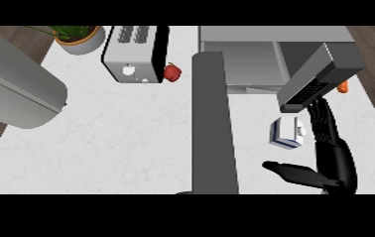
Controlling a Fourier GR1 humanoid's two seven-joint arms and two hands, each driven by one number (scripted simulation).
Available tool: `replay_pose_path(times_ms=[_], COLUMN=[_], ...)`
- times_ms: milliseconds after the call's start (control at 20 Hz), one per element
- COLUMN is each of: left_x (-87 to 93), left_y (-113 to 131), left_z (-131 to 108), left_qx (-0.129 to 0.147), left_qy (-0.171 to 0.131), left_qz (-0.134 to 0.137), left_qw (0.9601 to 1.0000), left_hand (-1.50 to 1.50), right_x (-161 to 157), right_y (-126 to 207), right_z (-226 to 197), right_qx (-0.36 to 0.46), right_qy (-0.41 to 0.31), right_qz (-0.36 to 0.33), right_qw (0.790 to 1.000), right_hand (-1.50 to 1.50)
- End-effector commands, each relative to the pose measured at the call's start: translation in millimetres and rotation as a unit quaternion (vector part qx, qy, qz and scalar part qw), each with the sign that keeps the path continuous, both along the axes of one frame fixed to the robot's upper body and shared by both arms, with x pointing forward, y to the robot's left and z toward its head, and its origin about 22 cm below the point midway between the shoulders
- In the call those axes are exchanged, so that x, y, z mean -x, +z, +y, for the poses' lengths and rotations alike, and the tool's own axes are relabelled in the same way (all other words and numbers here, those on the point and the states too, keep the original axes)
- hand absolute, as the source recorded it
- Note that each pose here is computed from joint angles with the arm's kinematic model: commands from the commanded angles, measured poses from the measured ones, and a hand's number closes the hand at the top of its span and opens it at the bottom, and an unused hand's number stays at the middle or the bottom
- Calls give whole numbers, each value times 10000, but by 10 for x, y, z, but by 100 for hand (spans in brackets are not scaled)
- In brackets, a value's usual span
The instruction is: Pick up the milk, place it into the microwave and close the microwave
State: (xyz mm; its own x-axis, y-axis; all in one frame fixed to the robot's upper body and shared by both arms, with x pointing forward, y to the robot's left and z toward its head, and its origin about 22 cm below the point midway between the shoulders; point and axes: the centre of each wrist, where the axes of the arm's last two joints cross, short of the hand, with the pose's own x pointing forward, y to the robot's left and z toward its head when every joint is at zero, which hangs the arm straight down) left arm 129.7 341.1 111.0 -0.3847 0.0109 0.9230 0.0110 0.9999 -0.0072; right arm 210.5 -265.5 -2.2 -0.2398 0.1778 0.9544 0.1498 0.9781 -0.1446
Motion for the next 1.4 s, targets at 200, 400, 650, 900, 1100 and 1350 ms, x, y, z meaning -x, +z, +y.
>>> replay_pose_path(times_ms=[200, 400, 650, 900, 1100, 1350], left_x=[-75, 84, 150, 203, 237, 326], left_y=[-52, 21, -18, -5, 52, 166], left_z=[-11, 22, -46, 52, 162, 85], left_qx=[111, -52, 72, 39, 57, 6], left_qy=[-8, 48, 40, -12, 48, -92], left_qz=[127, 36, 19, -56, 24, 44], left_qw=[9999, 10000, 10000, 10000, 10000, 9999], left_hand=[-150, -150, -150, -150, -150, -150], right_x=[-26, 161, -202, 55, -166, -417], right_y=[-450, -666, -805, -1130, -1151, -1227], right_z=[-531, -631, -720, -665, -712, -622], right_qx=[192, 74, -77, 141, 181, 258], right_qy=[-298, -294, -291, -106, -240, -222], right_qz=[251, 305, 272, 321, 331, 406], right_qw=[9991, 9991, 9992, 9993, 9990, 9986], right_hand=[-150, -150, -150, -150, -150, -150])
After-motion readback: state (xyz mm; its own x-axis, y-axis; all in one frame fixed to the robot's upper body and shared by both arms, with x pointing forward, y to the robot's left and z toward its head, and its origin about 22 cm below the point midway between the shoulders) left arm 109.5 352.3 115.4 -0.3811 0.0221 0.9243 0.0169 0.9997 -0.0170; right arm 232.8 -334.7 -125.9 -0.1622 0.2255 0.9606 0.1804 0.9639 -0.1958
